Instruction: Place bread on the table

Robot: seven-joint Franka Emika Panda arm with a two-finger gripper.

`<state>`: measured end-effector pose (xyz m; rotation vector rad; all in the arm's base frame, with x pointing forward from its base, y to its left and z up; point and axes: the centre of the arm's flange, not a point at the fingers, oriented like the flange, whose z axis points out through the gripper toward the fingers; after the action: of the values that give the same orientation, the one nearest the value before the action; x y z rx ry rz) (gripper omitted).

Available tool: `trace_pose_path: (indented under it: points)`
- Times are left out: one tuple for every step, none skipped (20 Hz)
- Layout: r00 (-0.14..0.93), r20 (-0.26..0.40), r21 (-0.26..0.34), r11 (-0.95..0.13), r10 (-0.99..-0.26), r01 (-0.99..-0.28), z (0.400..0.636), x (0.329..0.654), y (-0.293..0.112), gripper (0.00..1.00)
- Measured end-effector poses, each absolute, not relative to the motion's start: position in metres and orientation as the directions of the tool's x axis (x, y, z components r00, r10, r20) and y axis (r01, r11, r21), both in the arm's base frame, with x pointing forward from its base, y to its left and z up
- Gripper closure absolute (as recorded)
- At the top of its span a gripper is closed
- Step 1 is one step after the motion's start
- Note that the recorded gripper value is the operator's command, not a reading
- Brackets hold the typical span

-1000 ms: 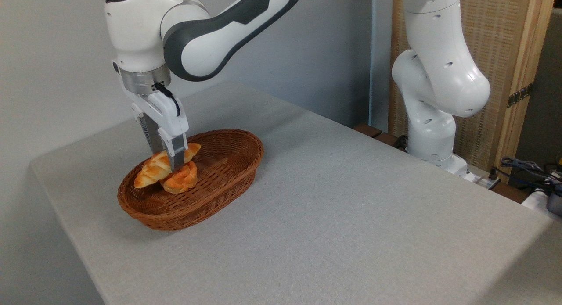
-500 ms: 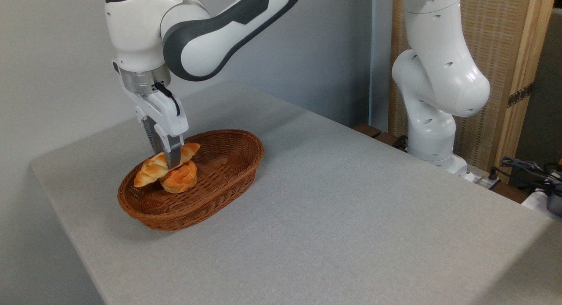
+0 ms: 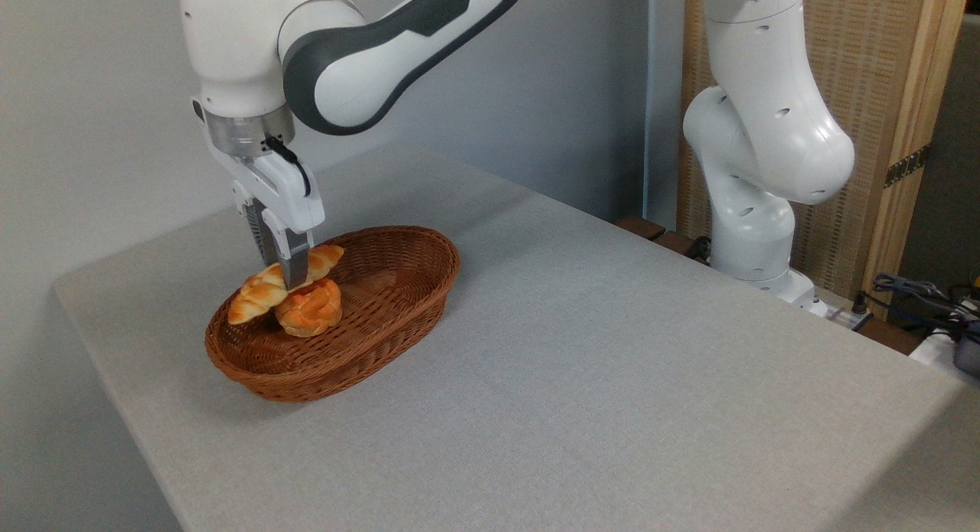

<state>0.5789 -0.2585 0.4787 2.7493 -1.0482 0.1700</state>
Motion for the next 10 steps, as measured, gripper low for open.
trace_pose_path:
  points:
    - [0.745, 0.183, 0.135, -0.734, -0.641, -0.665, 0.485, 0.579, -0.255, 0.6]
    - [0.747, 0.187, 0.132, -0.738, -0.637, -0.662, 0.491, 0.579, -0.251, 0.6]
    - [0.75, 0.186, 0.131, -0.74, -0.635, -0.659, 0.494, 0.578, -0.248, 0.6]
    - [0.757, 0.182, 0.129, -0.748, -0.627, -0.651, 0.5, 0.578, -0.239, 0.6]
    - [0.769, 0.175, 0.126, -0.76, -0.615, -0.637, 0.507, 0.579, -0.227, 0.6]
    - [0.78, 0.166, 0.125, -0.772, -0.603, -0.623, 0.513, 0.579, -0.211, 0.6]
    - [0.791, 0.156, 0.123, -0.783, -0.591, -0.61, 0.52, 0.58, -0.195, 0.6]
    - [0.795, 0.15, 0.122, -0.787, -0.587, -0.604, 0.523, 0.58, -0.184, 0.6]
    - [0.799, 0.136, 0.122, -0.79, -0.586, -0.6, 0.527, 0.58, -0.165, 0.6]
    - [0.801, 0.13, 0.122, -0.793, -0.584, -0.597, 0.53, 0.581, -0.154, 0.6]
